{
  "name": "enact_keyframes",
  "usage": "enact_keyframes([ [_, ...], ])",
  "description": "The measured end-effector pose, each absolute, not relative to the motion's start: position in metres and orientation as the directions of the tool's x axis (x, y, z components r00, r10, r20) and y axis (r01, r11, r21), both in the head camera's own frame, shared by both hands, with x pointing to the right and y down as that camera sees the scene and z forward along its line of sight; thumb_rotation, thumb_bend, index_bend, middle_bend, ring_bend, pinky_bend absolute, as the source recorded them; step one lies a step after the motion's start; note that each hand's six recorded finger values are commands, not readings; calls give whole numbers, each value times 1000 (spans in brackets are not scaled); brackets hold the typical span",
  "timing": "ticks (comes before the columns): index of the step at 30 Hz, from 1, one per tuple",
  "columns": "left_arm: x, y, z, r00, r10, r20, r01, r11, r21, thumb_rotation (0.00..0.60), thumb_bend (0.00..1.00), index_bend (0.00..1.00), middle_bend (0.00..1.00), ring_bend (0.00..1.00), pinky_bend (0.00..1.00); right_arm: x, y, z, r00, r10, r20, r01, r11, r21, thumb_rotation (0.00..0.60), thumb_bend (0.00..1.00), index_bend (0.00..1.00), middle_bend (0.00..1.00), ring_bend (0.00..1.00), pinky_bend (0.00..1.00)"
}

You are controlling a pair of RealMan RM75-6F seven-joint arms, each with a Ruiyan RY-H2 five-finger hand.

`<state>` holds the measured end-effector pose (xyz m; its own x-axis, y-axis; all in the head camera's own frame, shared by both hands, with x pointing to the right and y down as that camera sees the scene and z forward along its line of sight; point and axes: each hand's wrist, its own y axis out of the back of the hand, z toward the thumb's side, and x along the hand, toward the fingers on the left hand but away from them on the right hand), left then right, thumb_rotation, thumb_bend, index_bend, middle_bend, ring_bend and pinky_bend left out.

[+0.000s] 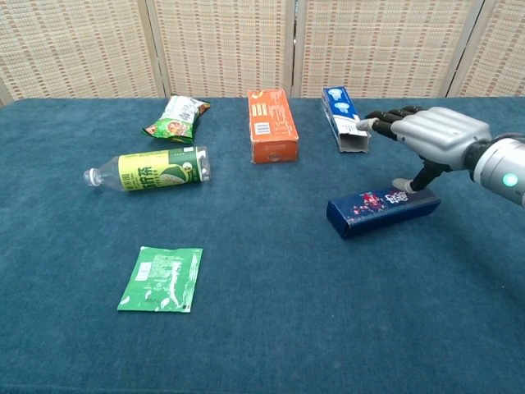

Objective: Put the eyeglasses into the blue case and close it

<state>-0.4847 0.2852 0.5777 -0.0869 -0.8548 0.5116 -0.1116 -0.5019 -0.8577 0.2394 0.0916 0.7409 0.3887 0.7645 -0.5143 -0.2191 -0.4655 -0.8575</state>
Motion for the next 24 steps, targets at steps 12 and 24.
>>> enact_keyframes([
  [12,-479,284,577,-72,-854,516,-111,-507,-855,600,357,0,0,0,0,258,116,718,411,673,-615,-248,-567,-786,600,234,195,62,0,0],
  [24,-485,288,573,-97,-851,517,-107,-507,-855,600,358,0,0,0,0,237,118,751,387,612,-690,-312,-617,-722,600,221,250,57,0,0],
])
